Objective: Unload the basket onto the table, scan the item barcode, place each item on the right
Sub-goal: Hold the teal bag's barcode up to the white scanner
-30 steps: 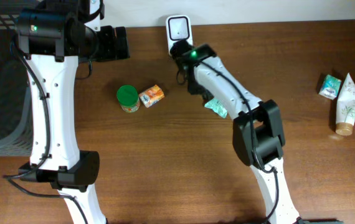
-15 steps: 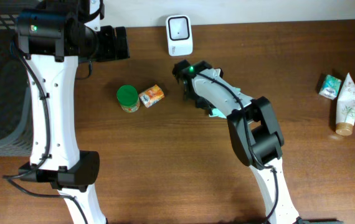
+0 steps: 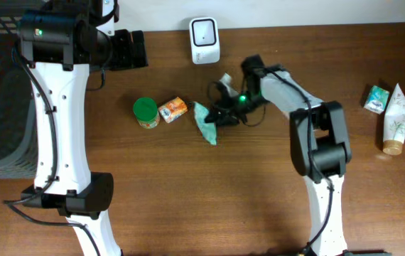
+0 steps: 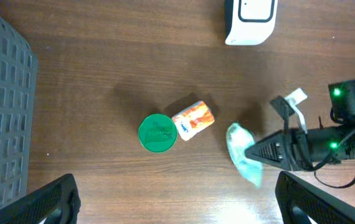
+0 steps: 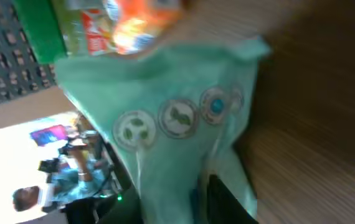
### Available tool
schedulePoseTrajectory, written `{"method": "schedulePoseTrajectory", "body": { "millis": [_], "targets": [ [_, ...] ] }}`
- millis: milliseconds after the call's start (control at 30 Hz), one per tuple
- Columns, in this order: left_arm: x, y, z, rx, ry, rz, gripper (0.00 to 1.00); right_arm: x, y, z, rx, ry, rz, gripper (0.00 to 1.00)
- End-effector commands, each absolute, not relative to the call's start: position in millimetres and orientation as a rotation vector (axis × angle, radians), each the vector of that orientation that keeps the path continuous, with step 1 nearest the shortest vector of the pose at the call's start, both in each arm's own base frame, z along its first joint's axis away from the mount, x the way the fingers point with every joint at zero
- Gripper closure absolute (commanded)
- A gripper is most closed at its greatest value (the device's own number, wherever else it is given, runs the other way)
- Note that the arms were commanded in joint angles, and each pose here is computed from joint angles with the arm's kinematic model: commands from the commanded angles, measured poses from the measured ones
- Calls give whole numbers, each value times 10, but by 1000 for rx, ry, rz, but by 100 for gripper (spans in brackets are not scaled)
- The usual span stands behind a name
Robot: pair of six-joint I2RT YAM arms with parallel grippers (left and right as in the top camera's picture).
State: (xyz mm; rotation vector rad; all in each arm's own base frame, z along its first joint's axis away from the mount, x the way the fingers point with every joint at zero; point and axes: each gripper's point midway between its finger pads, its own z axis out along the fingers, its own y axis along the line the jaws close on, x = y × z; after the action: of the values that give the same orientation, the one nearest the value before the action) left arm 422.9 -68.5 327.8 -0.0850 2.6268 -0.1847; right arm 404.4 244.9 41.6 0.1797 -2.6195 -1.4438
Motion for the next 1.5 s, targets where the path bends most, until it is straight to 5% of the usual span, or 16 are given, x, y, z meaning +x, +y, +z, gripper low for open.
{"method": "schedulePoseTrajectory", "body": {
  "millis": [0, 33, 200, 333, 433, 700, 767, 867, 967, 1167, 1467],
  "targets": [
    [4203, -647, 3367, -73, 2602, -181, 1, 4230, 1822, 204, -52, -2741, -1283, 56],
    [4202, -647, 3366, -73, 2602, -181, 1, 4292, 1656, 162, -89, -2786, -1227, 49],
    [4203, -647, 3367, -74, 2602, -181, 1, 4391, 961, 170, -206, -2928, -823, 49],
    [4203, -646, 3367, -74, 2602, -181, 1, 4370, 1082, 612, 13, -2933, -830, 48],
    [4203, -647, 3367, -74, 2602, -181, 1, 4187, 1292, 549, 185, -2886, -817, 31],
    [4203, -647, 3367, -73, 2602, -181, 1, 4072, 1614, 169, 228, -2842, -964, 25],
    [4203, -647, 3367, -73, 2602, -181, 1, 3999, 1719, 64, 238, -2814, -1029, 33],
    [4203, -647, 3368, -74, 2601, -181, 1, 3943, 1813, 19, 271, -2805, -1030, 76],
    [4203, -647, 3367, -74, 2602, -181, 1, 4118, 1852, 233, 307, -2845, -1048, 93],
    [4203, -646, 3367, -74, 2602, -181, 1, 4387, 2169, 1199, 824, -2937, -1100, 96],
    [4203, -646, 3367, -74, 2602, -181, 1, 4637, 2443, 1810, 1322, -3113, -875, 96]
  ]
}}
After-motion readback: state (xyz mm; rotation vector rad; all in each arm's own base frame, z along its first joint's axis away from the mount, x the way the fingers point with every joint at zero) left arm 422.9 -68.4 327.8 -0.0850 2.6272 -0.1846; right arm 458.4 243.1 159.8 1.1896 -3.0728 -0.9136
